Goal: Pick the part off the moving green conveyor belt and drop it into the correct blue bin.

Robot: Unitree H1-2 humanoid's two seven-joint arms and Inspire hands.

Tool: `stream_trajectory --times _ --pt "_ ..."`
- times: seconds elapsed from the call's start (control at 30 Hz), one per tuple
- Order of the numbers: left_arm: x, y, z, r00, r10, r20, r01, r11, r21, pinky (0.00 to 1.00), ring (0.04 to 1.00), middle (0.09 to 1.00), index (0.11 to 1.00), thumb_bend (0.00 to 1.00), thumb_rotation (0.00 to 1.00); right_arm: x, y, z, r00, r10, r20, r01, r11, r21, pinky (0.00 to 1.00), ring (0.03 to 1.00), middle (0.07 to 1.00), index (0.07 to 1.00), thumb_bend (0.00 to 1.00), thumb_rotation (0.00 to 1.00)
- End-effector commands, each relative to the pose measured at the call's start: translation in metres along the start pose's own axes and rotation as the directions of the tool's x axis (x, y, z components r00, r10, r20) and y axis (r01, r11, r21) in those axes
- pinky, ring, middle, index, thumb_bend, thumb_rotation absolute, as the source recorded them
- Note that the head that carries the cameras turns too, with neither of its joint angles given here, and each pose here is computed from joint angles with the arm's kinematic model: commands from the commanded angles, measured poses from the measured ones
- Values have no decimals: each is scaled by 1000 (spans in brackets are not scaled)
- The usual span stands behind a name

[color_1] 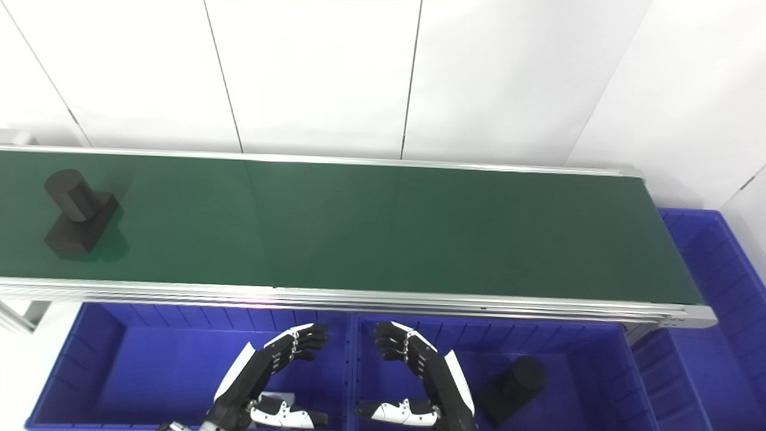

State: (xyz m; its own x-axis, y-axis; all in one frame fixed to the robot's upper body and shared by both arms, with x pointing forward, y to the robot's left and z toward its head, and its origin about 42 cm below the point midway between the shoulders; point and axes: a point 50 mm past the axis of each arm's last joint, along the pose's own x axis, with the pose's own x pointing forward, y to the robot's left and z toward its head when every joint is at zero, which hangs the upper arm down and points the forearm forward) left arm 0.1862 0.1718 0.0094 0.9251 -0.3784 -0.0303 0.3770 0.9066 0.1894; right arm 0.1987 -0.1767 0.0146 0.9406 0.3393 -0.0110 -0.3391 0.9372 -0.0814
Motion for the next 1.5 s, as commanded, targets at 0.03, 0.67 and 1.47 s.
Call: stream_trajectory --times 0.03,0.67,1.47 --pt "6 2 14 997 19 78 -18 1000 -10 734 779 798 806 925 180 0 -1 10 997 4 71 -3 1000 -7 704 762 784 766 880 217" --pt "0 2 18 996 15 86 -14 1000 -9 739 783 797 801 928 157 -1 -3 2 999 -14 42 15 999 -31 690 753 772 757 860 230" --pt "3 2 9 998 13 56 -12 1000 -19 740 785 798 810 909 123 2 -1 -2 1000 -15 28 16 999 -45 687 750 776 758 859 228"
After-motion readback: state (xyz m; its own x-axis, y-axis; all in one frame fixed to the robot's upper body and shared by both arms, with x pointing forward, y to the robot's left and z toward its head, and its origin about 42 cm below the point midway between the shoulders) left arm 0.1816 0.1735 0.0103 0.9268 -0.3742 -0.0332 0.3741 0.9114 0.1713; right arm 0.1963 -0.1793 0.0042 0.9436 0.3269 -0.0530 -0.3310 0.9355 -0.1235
